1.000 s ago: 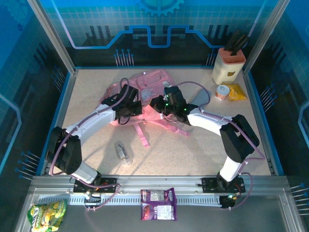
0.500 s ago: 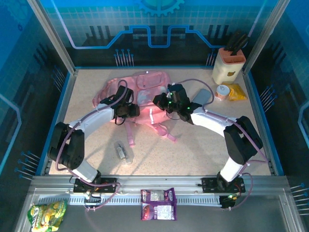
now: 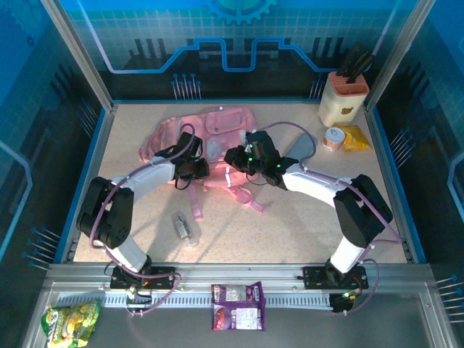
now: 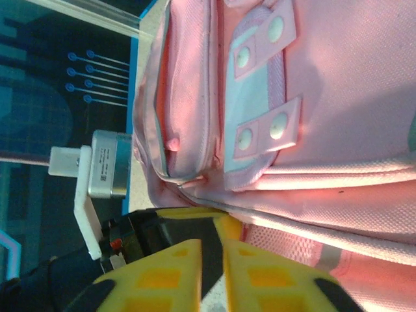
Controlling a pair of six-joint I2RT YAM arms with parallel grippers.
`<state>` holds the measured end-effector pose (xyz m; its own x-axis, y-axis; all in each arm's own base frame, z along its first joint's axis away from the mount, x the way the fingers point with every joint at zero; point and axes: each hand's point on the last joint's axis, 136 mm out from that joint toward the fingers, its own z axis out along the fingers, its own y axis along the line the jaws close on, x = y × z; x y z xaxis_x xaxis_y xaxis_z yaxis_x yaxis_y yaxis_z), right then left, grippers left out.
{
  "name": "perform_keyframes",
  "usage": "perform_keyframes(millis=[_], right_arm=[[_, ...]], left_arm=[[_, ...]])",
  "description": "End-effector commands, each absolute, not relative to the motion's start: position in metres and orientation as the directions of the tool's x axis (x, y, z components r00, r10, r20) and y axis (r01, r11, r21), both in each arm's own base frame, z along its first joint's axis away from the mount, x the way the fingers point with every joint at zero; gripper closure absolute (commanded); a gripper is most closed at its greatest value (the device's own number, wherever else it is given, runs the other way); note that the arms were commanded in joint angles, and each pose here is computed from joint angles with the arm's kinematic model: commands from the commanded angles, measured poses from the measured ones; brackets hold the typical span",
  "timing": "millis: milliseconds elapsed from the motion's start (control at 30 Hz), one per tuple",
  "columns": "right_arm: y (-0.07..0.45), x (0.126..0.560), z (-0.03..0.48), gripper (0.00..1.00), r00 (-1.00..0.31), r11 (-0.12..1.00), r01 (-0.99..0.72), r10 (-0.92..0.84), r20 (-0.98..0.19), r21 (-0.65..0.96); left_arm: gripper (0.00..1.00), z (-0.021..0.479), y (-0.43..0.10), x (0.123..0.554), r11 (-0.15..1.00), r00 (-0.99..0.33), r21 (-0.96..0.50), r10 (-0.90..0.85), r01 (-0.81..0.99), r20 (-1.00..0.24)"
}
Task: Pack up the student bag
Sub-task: Unzip the student bag at the center of the table.
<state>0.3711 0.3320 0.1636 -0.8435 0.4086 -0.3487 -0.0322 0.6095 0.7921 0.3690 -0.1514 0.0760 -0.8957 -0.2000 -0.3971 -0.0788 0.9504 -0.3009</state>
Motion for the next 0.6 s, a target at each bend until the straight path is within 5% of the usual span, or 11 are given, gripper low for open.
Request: perform_keyframes(millis=[0, 133, 367, 567], right_arm=[[0.331, 0.366, 0.138, 0.75, -0.856, 0.657, -0.004, 0.387, -0.342, 0.754], [0.331, 0.368, 0.125, 0.65, -0.859, 0.681, 0.003, 0.377, -0.347, 0.732], [0.311, 0.394, 0.108, 0.56, -0.835, 0.742, 0.028, 0.385, -0.392, 0.669], [0.274, 0.436, 0.109, 0.74, -0.794, 0.746, 0.051, 0.433, -0.426, 0.664]], left_arm=[[0.84, 0.093, -0.157, 0.380, 0.935, -0.866, -0.347, -0.236, -0.078, -0.441], [1.00, 0.096, -0.146, 0.380, 0.957, -0.871, -0.277, -0.208, -0.088, -0.445], [1.00, 0.115, -0.141, 0.366, 0.961, -0.875, -0.266, -0.195, -0.079, -0.444], [1.00, 0.114, -0.146, 0.337, 0.982, -0.914, -0.181, -0.117, -0.049, -0.388]])
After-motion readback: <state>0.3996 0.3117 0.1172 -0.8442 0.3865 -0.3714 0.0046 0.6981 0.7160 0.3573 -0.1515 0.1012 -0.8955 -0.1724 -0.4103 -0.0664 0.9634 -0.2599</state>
